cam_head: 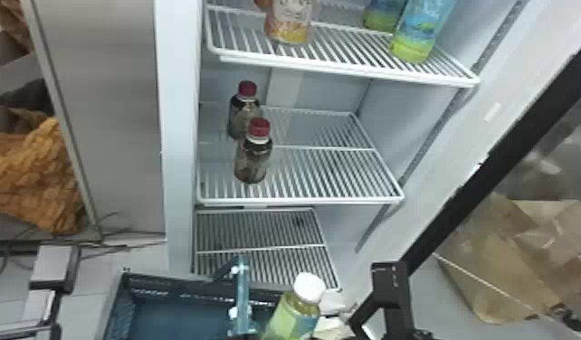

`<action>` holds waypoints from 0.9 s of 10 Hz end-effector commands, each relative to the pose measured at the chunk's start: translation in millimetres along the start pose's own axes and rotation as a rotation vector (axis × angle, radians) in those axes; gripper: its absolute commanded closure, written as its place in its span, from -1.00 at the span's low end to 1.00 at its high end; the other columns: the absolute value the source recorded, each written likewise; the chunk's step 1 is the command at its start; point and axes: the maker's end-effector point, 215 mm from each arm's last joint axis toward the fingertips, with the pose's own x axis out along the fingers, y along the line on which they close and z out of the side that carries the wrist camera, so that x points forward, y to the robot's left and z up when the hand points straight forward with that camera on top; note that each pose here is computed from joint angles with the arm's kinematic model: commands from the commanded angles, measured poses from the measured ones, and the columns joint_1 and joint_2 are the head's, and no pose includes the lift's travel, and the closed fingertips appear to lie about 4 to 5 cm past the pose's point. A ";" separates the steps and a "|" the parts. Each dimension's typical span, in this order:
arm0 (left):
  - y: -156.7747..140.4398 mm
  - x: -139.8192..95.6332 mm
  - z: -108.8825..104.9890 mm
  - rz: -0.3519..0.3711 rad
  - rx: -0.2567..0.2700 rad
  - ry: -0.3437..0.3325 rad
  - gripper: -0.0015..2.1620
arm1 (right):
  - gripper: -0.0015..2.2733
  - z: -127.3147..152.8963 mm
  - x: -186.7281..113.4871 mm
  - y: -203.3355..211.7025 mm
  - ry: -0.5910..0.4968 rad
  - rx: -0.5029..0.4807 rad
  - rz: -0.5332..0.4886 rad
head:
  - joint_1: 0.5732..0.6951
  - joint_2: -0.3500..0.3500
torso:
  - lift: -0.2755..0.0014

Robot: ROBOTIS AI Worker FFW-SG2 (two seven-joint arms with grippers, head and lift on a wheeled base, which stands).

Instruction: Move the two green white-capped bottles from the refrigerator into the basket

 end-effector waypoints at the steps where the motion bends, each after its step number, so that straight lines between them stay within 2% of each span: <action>1: 0.0 0.0 0.0 0.000 0.000 0.000 0.07 | -0.34 -5.2 2.1 0.1 0.020 0.007 0.007 | 1.00 -0.89 | -0.91; 4: 0.7 0.5 -0.6 0.002 0.000 0.002 0.07 | -0.77 3.2 -1.3 -3.1 -0.003 -0.009 -0.011 | 1.00 -0.88 | -0.91; 7: 0.3 0.5 -0.4 0.002 0.002 0.004 0.07 | -0.88 21.5 -11.3 -13.7 -0.059 -0.032 -0.055 | 1.00 -0.92 | -0.91; 9: 0.3 0.5 -0.4 0.002 0.002 0.004 0.07 | -0.87 49.7 -22.5 -23.1 -0.145 -0.071 -0.104 | 1.00 -0.97 | -0.91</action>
